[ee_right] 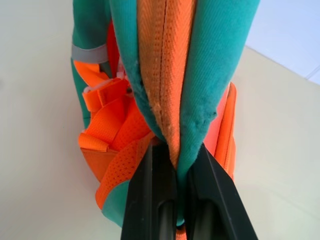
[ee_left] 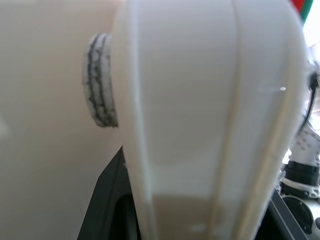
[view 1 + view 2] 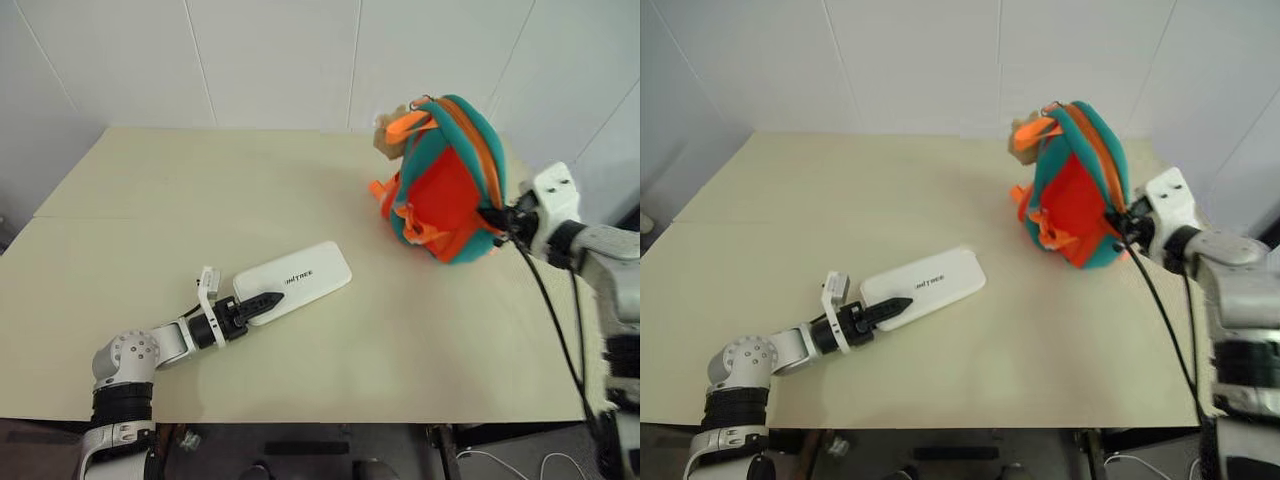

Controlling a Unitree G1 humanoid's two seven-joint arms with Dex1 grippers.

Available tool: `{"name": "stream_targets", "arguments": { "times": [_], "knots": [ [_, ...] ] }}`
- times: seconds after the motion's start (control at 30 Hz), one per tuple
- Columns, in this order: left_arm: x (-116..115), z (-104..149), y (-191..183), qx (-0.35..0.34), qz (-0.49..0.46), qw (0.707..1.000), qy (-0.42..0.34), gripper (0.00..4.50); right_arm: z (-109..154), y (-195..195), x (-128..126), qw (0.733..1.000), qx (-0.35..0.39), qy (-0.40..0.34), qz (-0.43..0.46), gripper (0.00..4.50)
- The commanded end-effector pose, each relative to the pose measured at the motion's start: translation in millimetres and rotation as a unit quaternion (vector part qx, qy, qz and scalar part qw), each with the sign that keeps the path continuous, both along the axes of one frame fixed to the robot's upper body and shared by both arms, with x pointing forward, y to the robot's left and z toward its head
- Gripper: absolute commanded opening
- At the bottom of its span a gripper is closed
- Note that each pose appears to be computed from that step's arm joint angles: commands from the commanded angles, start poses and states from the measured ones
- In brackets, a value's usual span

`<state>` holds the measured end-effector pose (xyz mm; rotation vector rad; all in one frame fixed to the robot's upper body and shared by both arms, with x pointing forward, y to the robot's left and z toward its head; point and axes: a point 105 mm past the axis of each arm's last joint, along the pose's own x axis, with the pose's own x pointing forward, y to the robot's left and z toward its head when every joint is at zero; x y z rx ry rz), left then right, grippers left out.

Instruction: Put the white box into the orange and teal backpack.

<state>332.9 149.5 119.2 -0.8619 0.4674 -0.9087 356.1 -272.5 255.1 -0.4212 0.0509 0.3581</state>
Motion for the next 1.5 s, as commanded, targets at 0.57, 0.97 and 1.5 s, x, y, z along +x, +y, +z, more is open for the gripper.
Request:
{"name": "stream_targets", "arguments": {
  "times": [0.57, 0.97, 1.5],
  "knots": [
    [12, 6, 0, 0.027, -0.017, 0.999, -0.005, 1.36, -33, -54, -45, 0.998, -0.033, 0.010, -0.046, 3.21],
    [26, 6, -14, 0.036, -0.053, 0.998, -0.005, 1.36, 9, -54, -98, 0.997, -0.017, -0.014, -0.078, 4.49],
    [25, 4, -13, 0.038, -0.058, 0.998, -0.008, 1.36, -14, 71, -58, 0.985, 0.165, -0.014, 0.052, 4.49]
  ]
}}
